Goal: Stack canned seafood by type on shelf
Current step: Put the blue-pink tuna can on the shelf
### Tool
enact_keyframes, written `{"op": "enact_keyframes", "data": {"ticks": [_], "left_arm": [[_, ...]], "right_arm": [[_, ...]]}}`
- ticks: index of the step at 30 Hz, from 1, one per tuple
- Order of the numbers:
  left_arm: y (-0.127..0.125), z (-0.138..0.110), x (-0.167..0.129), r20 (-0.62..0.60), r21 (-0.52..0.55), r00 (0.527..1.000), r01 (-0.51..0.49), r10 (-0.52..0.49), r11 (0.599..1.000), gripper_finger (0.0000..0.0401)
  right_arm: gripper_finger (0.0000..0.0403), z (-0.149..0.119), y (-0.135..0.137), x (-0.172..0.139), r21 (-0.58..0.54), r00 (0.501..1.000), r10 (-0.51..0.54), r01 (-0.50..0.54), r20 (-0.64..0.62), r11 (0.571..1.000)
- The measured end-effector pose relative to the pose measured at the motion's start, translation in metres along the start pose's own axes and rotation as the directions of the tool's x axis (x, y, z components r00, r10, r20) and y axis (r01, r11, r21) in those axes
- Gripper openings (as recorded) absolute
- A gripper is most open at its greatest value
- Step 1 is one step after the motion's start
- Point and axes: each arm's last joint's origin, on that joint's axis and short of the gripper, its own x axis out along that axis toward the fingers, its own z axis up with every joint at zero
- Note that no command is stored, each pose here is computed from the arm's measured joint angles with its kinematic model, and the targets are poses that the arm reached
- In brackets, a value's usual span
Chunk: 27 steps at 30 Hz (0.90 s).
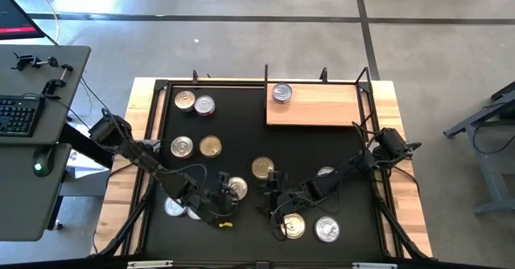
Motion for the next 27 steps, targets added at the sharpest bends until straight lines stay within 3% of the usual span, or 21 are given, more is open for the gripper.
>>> {"op": "enact_keyframes", "data": {"ticks": [5,9,12,19,27], "left_arm": [[0.0,-0.007,0.014,-0.051,-0.049,0.999,0.015,-0.018,0.999,0.0128],[0.003,-0.008,0.018,-0.059,-0.078,0.998,-0.011,0.007,0.997,0.0074],[0.007,-0.008,0.02,-0.062,-0.087,0.998,-0.023,0.018,0.996,0.0019],[0.015,-0.002,0.026,-0.014,-0.14,1.0,-0.021,0.019,0.99,0.0003],[0.023,0.006,0.03,0.064,-0.217,0.997,-0.017,0.031,0.976,0.0001]], "right_arm": [[0.0286,0.0,0.0,0.0,-0.001,1.0,0.0,0.0,0.0,1.0],[0.0286,0.0,-0.001,0.001,-0.031,1.0,-0.002,0.002,-0.002,1.0],[0.0286,0.0,-0.003,0.001,-0.159,1.0,0.018,-0.018,-0.003,0.987],[0.0286,-0.001,-0.005,0.002,-0.472,1.0,0.015,-0.021,-0.017,0.881],[0.0286,-0.007,-0.016,0.009,-0.582,0.998,-0.013,-0.025,-0.062,0.812]]}}
